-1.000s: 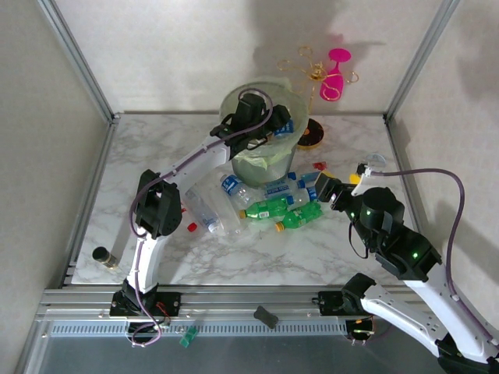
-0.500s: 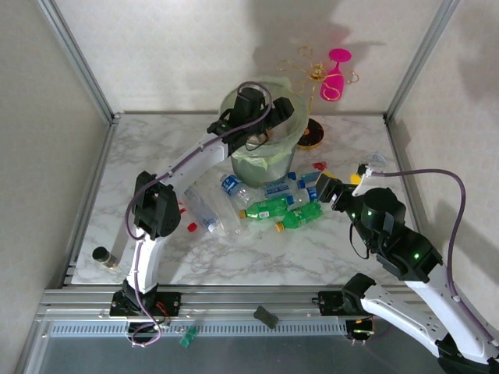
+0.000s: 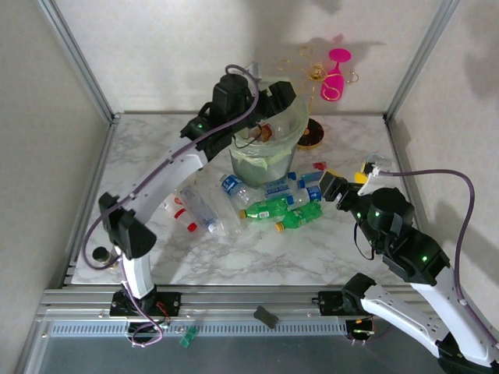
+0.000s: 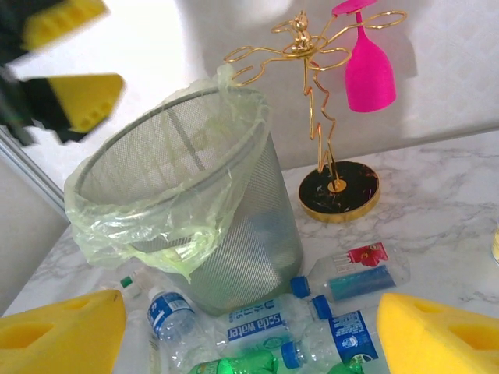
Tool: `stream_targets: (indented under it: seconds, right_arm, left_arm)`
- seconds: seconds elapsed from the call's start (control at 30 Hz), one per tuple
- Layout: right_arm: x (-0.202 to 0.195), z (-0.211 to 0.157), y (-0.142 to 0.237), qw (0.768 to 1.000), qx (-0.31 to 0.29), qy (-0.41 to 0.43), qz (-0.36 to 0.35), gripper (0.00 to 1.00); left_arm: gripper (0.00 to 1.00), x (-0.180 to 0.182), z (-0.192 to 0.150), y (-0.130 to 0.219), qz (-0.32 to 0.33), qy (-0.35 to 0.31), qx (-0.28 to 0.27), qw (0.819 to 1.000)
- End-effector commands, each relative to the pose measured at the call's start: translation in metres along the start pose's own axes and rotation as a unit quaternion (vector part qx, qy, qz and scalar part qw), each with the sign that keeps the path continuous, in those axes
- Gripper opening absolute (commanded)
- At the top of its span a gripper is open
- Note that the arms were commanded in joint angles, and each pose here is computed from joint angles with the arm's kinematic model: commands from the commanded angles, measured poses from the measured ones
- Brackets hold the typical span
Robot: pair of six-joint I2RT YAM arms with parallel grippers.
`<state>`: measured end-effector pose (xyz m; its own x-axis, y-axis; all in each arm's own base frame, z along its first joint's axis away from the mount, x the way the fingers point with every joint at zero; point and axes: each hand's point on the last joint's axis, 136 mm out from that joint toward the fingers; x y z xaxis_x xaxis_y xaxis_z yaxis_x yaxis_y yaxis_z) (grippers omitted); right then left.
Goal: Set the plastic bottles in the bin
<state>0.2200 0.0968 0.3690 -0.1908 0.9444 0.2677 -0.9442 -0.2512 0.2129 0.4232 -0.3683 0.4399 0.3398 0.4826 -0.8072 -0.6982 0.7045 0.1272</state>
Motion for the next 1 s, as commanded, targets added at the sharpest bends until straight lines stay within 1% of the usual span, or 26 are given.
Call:
stream_targets:
  seconds: [0.0,0.1,0.23,0.3,0.4,0.53,0.6,0.63,0.7,0.77,0.83,0.97]
  right_arm:
    - [0.003,0.01,0.002,1.0,-0.011,-0.011,0.004,0.84]
    - [0.01,0.005,-0.001,1.0,-0.001,-0.017,0.021,0.84]
    - [0.015,-0.002,-0.006,0.999,0.009,-0.025,0.033,0.85]
    - [0.017,-0.008,-0.009,0.999,0.015,-0.024,0.036,0.85]
    - [0.019,-0.02,-0.018,0.999,0.03,-0.022,0.035,0.85]
    - [0.024,-0.034,-0.031,0.998,0.048,-0.022,0.039,0.85]
    - [0.027,-0.038,-0.035,0.997,0.055,-0.023,0.041,0.85]
    - [0.028,-0.038,-0.036,0.997,0.055,-0.022,0.043,0.85]
    - [0.027,-0.041,-0.038,0.997,0.058,-0.017,0.041,0.84]
    - [0.027,-0.042,-0.038,0.997,0.057,-0.016,0.04,0.85]
    - [0.028,-0.042,-0.039,0.997,0.057,-0.014,0.042,0.85]
    - [0.027,-0.048,-0.04,0.997,0.066,-0.009,0.041,0.85]
  left_arm:
    - [0.76,-0.039,0.007,0.045,-0.041,-0.041,-0.007,0.998]
    - [0.76,-0.044,0.012,0.087,-0.048,-0.057,-0.032,0.997]
    - [0.76,-0.028,0.018,0.144,-0.022,-0.087,-0.075,0.993]
    - [0.76,-0.005,0.022,0.167,0.019,-0.083,-0.097,0.992]
    - [0.76,0.041,0.03,0.194,0.087,-0.042,-0.121,0.988]
    - [0.78,0.099,0.029,0.22,0.171,-0.027,-0.133,0.976]
    - [0.79,0.131,0.023,0.224,0.209,-0.016,-0.123,0.97]
    - [0.79,0.15,0.018,0.225,0.236,-0.012,-0.112,0.965]
    - [0.81,0.187,0.014,0.231,0.295,0.002,-0.103,0.95]
    - [0.83,0.23,0.007,0.24,0.357,0.016,-0.104,0.928]
    - [0.82,0.266,-0.006,0.247,0.393,0.046,-0.101,0.913]
    - [0.83,0.313,-0.021,0.265,0.465,0.061,-0.113,0.876]
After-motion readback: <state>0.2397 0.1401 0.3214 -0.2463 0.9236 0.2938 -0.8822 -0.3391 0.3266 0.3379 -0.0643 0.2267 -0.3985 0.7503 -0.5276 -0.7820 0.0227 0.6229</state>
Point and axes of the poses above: each hand's point on the last joint's axis, 136 mm out from that joint toward the fingers, its own y axis back along the fingers, its own x axis along the line the jaws close on, z = x × y, and after that the axes turned 4 degrees about y, right-handed
